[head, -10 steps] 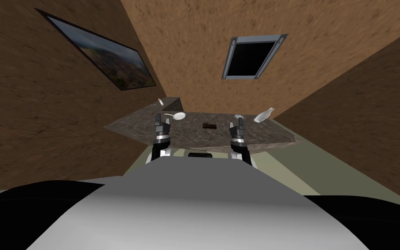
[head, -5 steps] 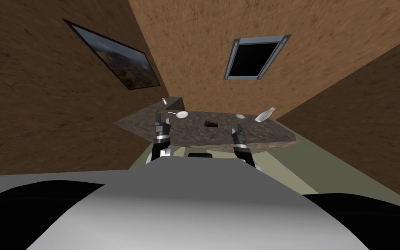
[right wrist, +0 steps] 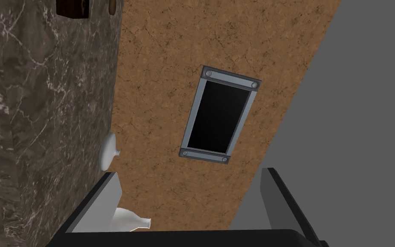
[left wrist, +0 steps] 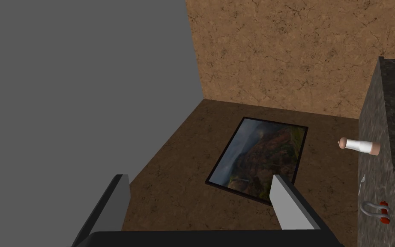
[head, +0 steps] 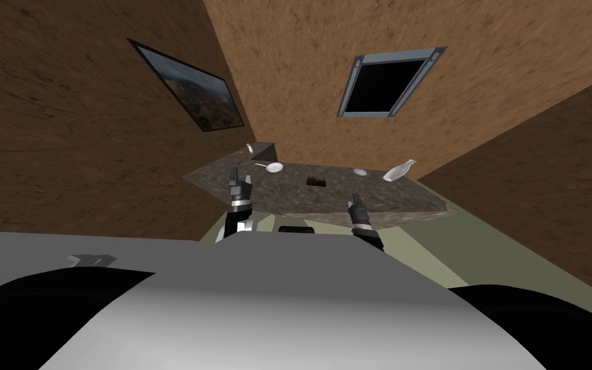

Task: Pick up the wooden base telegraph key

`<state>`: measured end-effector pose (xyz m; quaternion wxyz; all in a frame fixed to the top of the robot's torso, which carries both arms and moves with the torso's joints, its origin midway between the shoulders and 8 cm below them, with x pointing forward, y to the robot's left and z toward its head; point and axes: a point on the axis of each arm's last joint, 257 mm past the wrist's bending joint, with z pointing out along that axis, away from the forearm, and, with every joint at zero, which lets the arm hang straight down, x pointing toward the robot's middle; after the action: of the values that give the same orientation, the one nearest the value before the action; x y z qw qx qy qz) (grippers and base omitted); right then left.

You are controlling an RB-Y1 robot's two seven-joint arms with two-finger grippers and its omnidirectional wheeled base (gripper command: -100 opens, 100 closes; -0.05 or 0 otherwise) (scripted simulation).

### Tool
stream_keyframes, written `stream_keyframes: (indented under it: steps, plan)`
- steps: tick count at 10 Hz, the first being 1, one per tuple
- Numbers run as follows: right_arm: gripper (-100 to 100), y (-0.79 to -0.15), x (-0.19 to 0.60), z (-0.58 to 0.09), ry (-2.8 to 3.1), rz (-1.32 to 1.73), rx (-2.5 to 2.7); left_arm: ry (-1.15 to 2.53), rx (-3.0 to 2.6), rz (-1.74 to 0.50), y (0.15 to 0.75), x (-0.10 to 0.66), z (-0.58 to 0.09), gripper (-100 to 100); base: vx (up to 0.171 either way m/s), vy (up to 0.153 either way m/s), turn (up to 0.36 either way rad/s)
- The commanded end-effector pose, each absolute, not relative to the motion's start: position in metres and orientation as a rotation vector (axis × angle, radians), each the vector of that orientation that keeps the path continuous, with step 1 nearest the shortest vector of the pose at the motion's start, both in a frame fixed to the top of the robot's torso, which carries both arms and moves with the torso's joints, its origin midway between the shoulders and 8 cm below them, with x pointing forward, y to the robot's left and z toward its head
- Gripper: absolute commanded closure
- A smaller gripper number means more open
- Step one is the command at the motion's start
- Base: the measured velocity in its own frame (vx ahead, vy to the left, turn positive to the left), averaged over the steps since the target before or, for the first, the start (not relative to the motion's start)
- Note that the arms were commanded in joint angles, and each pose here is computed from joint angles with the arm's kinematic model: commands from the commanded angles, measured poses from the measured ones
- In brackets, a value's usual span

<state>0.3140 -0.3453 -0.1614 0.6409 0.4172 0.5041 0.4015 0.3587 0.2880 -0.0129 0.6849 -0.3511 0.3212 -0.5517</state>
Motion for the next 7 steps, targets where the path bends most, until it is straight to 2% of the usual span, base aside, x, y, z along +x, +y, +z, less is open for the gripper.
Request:
stream_keyframes:
  steps: [1, 4, 7]
  plan:
    - [-100, -0.361, 0.298, -0.183, 1.216, 0.826, 0.970, 0.720, -0.787, -1.236, 0.288, 0.359, -0.013, 0, -0.068, 0.048, 0.177]
    - [-100, -0.377, 0.273, -0.207, 1.290, 0.730, 1.000, 0.720, -0.787, -1.236, 0.288, 0.359, -0.013, 0, -0.049, 0.046, 0.092]
    - [-100, -0.402, 0.239, -0.236, 1.403, 0.573, 1.009, 0.720, -0.787, -1.236, 0.288, 0.359, -0.013, 0, -0.048, 0.048, 0.176]
